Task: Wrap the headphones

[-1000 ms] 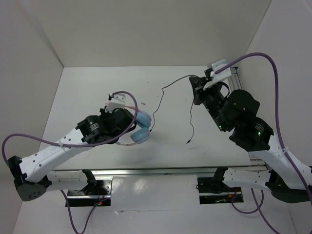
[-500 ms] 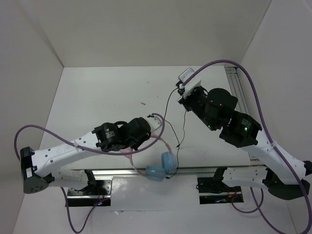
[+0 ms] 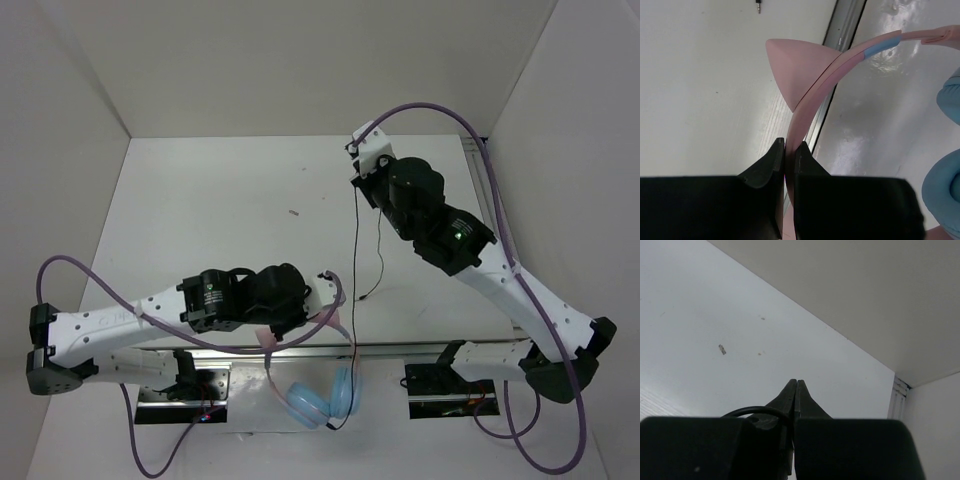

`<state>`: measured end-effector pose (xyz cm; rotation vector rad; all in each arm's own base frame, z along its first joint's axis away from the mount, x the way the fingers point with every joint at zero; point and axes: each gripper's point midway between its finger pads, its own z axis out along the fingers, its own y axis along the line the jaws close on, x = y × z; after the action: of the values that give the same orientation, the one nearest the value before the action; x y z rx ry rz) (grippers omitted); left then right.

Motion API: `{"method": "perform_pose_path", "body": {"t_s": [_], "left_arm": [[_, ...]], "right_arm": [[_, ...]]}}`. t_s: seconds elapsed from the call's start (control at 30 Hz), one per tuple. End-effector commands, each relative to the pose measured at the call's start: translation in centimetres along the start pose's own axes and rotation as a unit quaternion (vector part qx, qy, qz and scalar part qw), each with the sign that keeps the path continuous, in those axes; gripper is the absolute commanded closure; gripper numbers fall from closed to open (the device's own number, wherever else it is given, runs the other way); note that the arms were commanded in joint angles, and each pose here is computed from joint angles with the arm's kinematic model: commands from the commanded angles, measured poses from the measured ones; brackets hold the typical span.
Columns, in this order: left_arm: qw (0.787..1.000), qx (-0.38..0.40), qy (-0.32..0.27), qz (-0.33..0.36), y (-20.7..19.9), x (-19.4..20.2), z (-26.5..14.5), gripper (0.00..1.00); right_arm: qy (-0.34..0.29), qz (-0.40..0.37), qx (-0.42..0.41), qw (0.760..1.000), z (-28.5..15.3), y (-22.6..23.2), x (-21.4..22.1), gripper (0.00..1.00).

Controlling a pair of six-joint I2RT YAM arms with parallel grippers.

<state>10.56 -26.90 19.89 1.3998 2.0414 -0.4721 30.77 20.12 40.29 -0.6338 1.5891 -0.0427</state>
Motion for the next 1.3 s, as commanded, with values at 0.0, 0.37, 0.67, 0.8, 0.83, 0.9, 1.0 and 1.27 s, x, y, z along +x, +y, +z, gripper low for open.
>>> {"method": "perform_pose_path", "body": {"t_s": [0.0,0.37,0.67,0.8,0.83,0.9,1.0,1.27], "left_arm": [[0.995,0.068,-0.073,0.014,-2.3,-2.9,-1.7,1.0],[0.959,0.133,-0.245,0.045,-4.1,-8.4,-11.1,1.0],[0.927,0.123,-0.354,0.035,-3.4,-9.9,-17.5,1.0],[0.914,0.098,-0.392,0.022,-2.4,-10.6,-19.8,1.0],[0.91,0.089,-0.405,0.019,-2.0,-10.8,-20.5,1.0],[0.9,0.074,-0.43,-0.005,-1.2,-11.7,-21.5,1.0],[0.895,0.013,-0.441,-0.063,1.4,-13.0,-21.5,1.0],[0.819,-0.169,-0.504,-0.218,9.2,-15.6,-23.9,1.0]], "right_arm": [[-0.017,0.038,-0.007,0.999,1.5,0.3,-0.4,1.0],[0.038,0.069,-0.061,0.995,5.5,2.4,5.5,1.0],[0.045,0.093,-0.06,0.993,6.6,2.0,6.7,1.0],[0.048,0.108,-0.08,0.99,6.8,2.9,7.5,1.0],[0.049,0.113,-0.086,0.989,7.2,3.3,7.6,1.0],[0.052,0.118,-0.119,0.984,7.3,4.8,8.0,1.0],[0.039,0.128,-0.195,0.972,7.2,7.9,8.2,1.0],[0.003,0.157,-0.314,0.937,8.3,13.7,9.1,1.0]]}}
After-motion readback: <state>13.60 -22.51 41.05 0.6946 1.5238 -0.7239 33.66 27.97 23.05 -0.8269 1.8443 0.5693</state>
